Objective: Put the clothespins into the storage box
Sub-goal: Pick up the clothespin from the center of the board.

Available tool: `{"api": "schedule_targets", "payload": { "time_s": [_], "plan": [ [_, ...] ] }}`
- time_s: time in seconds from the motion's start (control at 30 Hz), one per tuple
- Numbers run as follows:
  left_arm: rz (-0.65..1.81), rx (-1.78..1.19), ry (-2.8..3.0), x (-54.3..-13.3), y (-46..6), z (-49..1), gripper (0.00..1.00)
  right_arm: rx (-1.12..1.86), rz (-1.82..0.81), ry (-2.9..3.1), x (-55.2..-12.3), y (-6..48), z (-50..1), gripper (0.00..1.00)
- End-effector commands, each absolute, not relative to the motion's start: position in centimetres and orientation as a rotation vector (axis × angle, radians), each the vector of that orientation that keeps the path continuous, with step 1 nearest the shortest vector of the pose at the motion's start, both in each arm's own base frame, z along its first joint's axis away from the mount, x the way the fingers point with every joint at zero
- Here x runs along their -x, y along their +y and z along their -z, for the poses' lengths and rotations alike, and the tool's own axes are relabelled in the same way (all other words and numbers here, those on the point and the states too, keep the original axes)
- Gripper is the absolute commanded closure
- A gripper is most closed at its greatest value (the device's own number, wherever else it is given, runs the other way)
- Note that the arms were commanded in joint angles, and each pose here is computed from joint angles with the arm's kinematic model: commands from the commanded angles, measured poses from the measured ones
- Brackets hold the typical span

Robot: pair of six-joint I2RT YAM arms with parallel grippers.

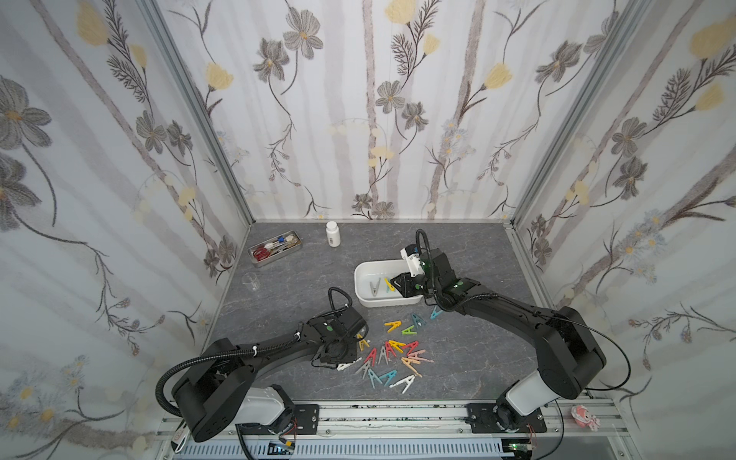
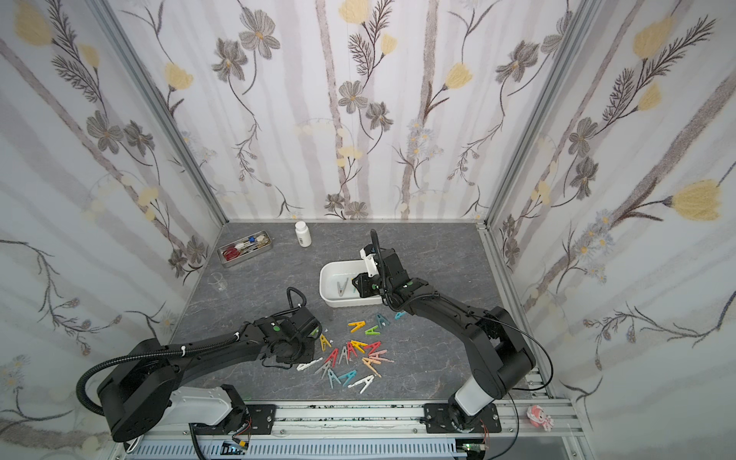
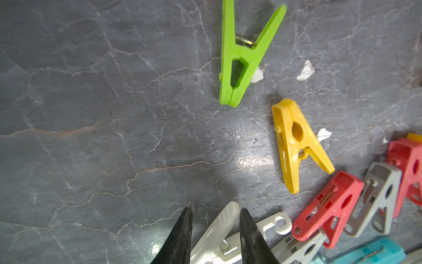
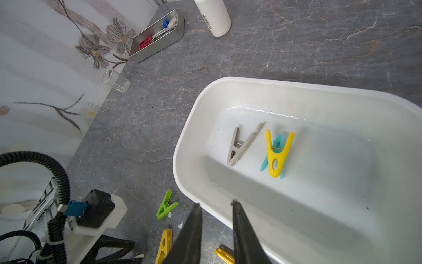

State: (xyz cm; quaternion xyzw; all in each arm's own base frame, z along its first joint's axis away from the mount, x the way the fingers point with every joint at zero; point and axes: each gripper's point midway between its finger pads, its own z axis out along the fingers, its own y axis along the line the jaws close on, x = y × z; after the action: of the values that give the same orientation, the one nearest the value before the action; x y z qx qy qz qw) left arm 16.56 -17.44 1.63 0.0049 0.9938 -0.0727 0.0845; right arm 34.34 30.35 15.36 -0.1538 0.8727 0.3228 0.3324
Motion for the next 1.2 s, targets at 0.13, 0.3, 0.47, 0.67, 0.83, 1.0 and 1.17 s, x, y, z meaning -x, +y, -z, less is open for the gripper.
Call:
{"api": "schedule_targets", "payload": {
  "time_s": [0.13,0.3,0.47,0.67,0.83,1.0,1.17],
  "plan": [
    [0.186,-0.020,2.958,-16.6,-17.2,-1.3,0.73,0.401,-0.868,2.256,-34.4,30.6,-15.4,0.75],
    [0.181,-0.008,2.959,-16.5,-17.0,-1.3,0.78,0.397,-0.873,2.253,-34.4,30.7,-15.4,0.74],
    [0.202,0.007,2.944,-16.8,-17.3,-1.6,0.87,0.398,-0.872,2.253,-34.3,30.6,-15.4,0.75],
    [0.234,0.045,2.911,-17.3,-17.4,-2.5,0.96,0.391,-0.878,2.243,-34.1,30.4,-15.6,0.75],
    [0.333,0.110,2.844,-18.6,-17.4,-4.8,0.96,0.387,-0.892,2.233,-34.1,30.7,-15.9,0.75],
    [0.414,0.152,2.766,-20.9,-17.4,-8.0,0.96,0.389,-0.896,2.232,-34.2,30.8,-16.3,0.76],
    [0.507,0.162,2.673,-24.1,-18.2,-11.9,0.97,0.393,-0.898,2.230,-34.1,30.9,-16.5,0.76]
  ]
}}
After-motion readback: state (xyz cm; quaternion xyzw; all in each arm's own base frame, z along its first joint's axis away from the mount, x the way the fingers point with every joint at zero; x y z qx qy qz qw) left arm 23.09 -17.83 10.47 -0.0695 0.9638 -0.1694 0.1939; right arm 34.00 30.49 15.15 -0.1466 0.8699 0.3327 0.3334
